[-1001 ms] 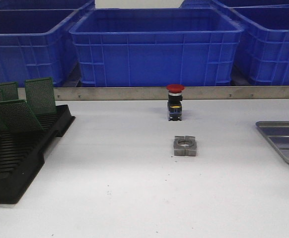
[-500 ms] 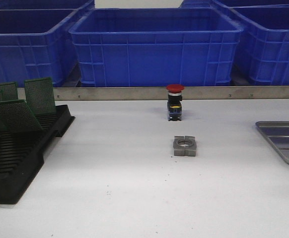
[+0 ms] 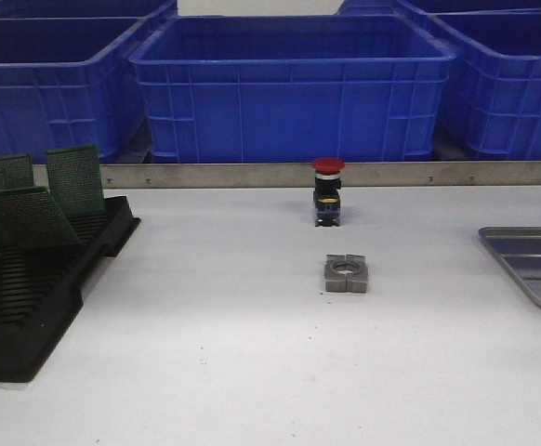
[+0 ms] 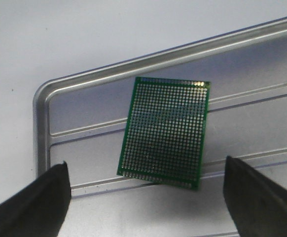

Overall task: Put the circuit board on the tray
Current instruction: 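Grasp a second green board in the rack with the left gripper, then carry the second board toward the right gripper and hand it over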

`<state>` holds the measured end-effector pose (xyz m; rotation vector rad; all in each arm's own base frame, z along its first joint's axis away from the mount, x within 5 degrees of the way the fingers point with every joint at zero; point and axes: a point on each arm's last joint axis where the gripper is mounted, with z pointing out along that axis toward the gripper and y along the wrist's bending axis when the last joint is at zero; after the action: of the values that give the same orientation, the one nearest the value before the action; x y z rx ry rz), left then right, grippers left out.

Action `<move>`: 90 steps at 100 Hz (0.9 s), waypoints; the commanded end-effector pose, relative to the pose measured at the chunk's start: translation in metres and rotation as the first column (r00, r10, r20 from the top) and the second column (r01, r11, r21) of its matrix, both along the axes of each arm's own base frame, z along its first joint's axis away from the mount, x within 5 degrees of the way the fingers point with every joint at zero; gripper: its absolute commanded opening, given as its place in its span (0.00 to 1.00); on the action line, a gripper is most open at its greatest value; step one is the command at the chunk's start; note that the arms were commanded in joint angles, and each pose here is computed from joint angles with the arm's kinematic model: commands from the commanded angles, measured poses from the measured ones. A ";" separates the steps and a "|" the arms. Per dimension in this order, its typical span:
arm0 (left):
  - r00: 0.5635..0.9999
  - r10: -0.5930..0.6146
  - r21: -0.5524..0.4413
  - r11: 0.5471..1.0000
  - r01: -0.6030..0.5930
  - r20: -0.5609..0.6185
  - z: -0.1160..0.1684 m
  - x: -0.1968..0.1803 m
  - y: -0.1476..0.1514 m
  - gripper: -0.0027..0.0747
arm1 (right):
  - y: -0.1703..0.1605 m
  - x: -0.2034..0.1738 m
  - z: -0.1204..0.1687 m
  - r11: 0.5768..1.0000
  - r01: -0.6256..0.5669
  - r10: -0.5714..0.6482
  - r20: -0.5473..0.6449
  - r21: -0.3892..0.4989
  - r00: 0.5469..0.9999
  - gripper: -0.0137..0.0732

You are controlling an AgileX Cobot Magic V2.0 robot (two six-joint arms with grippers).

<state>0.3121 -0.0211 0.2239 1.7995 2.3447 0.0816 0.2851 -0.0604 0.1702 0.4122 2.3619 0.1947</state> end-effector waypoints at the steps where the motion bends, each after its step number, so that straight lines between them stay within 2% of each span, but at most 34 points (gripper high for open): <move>1: 1.000 0.006 -0.008 1.000 -0.006 -0.002 0.016 -0.005 -0.001 0.01 | -0.002 0.004 0.017 1.000 0.002 -0.002 0.062 -0.005 0.998 0.90; 13: 0.998 -0.004 -0.008 1.000 0.003 -0.066 0.032 -0.011 -0.001 0.01 | -0.002 0.004 0.017 1.000 0.002 -0.002 0.062 -0.005 0.998 0.90; 27: 0.995 -0.008 -0.074 0.997 0.001 -0.099 0.062 -0.015 -0.007 0.01 | 0.002 0.004 0.021 0.999 -0.036 0.035 0.078 0.013 0.996 0.90; 43: 1.000 0.007 -0.256 0.967 -0.010 -0.014 0.093 -0.014 -0.023 0.01 | 0.015 -0.001 0.039 0.984 -0.180 0.176 0.153 0.008 0.972 0.90; 54: 1.000 0.022 -0.440 0.898 -0.018 0.005 0.108 -0.012 -0.039 0.01 | 0.027 -0.008 0.057 0.948 -0.319 0.313 0.230 -0.014 0.921 0.90; 61: 1.000 -0.012 -0.548 0.836 0.022 0.022 0.115 -0.013 -0.051 0.01 | 0.037 -0.013 0.069 0.904 -0.425 0.419 0.283 -0.044 0.862 0.90; 66: 0.998 -0.053 -0.601 0.797 0.068 0.044 0.119 -0.014 -0.062 0.01 | 0.044 -0.018 0.077 0.861 -0.503 0.500 0.320 -0.081 0.804 0.90; 67: 0.997 -0.063 -0.613 0.786 0.080 0.049 0.120 -0.015 -0.065 0.01 | 0.046 -0.020 0.080 0.843 -0.531 0.527 0.334 -0.086 0.782 0.90; 68: 0.996 -0.068 -0.619 0.781 0.086 0.052 0.121 -0.015 -0.066 0.01 | 0.047 -0.020 0.081 0.843 -0.531 0.527 0.336 -0.089 0.780 0.90; 79: 0.986 -0.133 -0.683 0.712 0.163 0.097 0.127 -0.020 -0.090 0.01 | 0.063 -0.033 0.095 0.714 -0.681 0.677 0.410 -0.163 0.611 0.90; 83: 0.980 -0.157 -0.691 0.696 0.195 0.118 0.129 -0.022 -0.102 0.01 | 0.070 -0.036 0.099 0.656 -0.730 0.725 0.430 -0.194 0.537 0.90; 90: 0.973 -0.185 -0.696 0.681 0.229 0.139 0.129 -0.026 -0.119 0.01 | 0.083 -0.041 0.102 0.572 -0.792 0.776 0.454 -0.214 0.438 0.90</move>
<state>0.3006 -0.1177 0.3255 1.5958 1.8730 -0.6525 0.2519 0.0046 0.2488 -0.5411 2.0018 0.5936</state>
